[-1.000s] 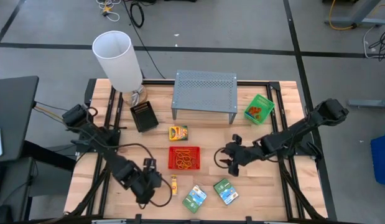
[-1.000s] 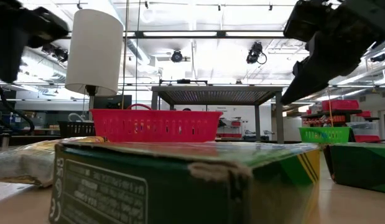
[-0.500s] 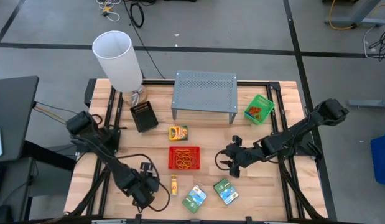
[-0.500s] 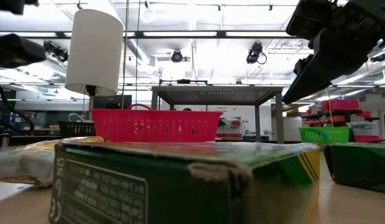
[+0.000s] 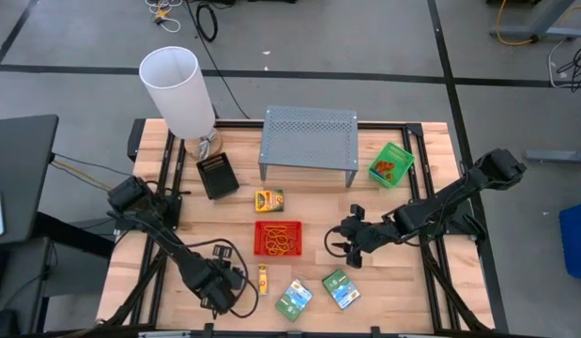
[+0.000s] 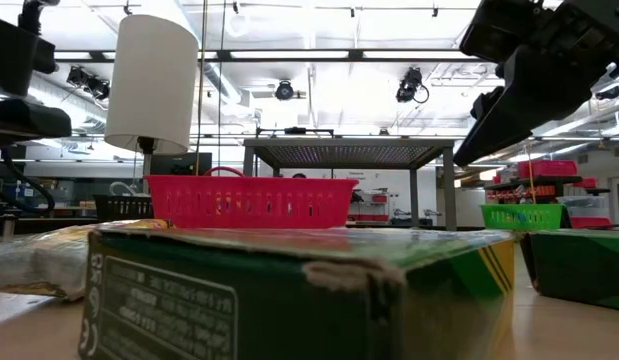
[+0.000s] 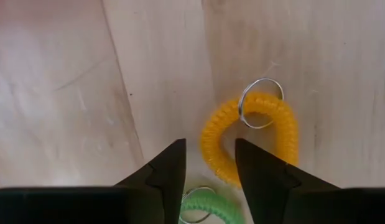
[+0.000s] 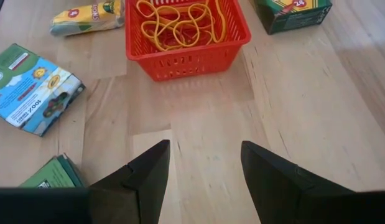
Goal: Pick & Place Office Desk Supplies
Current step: Put the yellow spring keychain into the green bin
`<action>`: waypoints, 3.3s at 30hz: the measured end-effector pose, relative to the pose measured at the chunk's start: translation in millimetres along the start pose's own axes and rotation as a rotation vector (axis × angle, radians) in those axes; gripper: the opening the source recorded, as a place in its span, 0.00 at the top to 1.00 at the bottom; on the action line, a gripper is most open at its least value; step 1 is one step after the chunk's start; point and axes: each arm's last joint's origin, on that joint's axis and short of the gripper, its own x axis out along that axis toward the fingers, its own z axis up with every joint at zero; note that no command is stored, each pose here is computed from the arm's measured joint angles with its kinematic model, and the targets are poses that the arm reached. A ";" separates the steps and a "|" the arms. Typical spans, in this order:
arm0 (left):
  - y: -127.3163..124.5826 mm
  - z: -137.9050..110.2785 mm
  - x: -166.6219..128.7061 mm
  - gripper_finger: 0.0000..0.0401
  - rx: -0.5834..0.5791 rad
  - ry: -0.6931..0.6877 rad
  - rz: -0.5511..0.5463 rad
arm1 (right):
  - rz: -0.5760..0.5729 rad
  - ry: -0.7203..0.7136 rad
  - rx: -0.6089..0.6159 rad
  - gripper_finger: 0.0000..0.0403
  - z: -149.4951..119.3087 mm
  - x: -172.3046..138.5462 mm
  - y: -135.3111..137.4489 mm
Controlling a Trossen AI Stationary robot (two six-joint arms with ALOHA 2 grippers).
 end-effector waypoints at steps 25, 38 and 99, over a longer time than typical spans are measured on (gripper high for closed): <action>20.4 -0.8 -48.0 0.98 -0.203 -0.339 0.226 | 0.095 -0.088 -0.035 0.49 2.7 -6.1 18.1; 54.4 37.7 -81.0 0.98 -0.351 -0.811 0.535 | 0.096 -0.380 0.081 0.44 30.8 -11.5 21.8; 147.6 128.9 -71.8 0.98 -0.238 -1.040 0.513 | -0.032 -0.511 0.097 0.49 51.4 5.8 -2.6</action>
